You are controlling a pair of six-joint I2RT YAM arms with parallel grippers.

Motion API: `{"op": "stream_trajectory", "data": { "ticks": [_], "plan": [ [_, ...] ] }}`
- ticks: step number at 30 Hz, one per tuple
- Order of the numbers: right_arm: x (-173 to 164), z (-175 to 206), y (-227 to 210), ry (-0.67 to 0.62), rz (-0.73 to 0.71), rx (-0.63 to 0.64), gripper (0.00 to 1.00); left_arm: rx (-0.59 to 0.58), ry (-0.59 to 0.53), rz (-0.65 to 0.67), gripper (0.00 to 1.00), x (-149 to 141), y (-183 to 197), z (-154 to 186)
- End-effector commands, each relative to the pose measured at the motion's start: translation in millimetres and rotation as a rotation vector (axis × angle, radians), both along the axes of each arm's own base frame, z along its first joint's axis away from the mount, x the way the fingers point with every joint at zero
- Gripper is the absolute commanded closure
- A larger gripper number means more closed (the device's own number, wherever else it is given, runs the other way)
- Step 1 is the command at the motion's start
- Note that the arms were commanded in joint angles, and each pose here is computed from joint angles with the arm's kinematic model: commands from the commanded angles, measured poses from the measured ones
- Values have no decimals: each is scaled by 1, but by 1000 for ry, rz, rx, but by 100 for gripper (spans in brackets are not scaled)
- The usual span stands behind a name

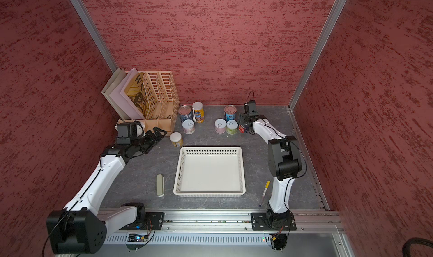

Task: Put the canned food in the basket
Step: Pick up the canned food from the center of the board, then place the canned food in the basket.

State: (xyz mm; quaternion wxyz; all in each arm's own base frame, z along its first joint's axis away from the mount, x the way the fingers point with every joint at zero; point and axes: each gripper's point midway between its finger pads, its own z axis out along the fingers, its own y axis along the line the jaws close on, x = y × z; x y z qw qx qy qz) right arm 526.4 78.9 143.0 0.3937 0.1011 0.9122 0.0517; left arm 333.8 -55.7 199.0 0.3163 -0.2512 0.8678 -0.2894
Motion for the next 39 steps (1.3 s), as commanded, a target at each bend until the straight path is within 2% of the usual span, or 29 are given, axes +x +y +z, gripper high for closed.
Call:
{"op": "stream_trajectory", "data": {
  "ticks": [1,11,18,21,25,30,35,39],
  "plan": [
    [9,81,-8,-226,-61,27,71,-5,-18,-11,0,-1,-3,7],
    [-33,135,1,-317,-83,84,77,-2,-26,-12,0,-2,-3,12],
    [-91,186,26,-403,-22,96,77,0,-29,-7,0,-3,-2,12],
    [-120,197,45,-415,37,94,77,3,-34,-5,0,-4,-1,15],
    [-163,191,68,-400,122,78,77,10,-48,4,0,-7,1,19],
    [-209,172,97,-381,264,124,76,23,-60,15,0,-9,4,22],
    [-232,147,123,-325,363,131,76,27,-58,21,0,-9,6,21],
    [-237,129,120,-294,358,137,76,22,-56,17,0,-8,5,21]
  ]
}}
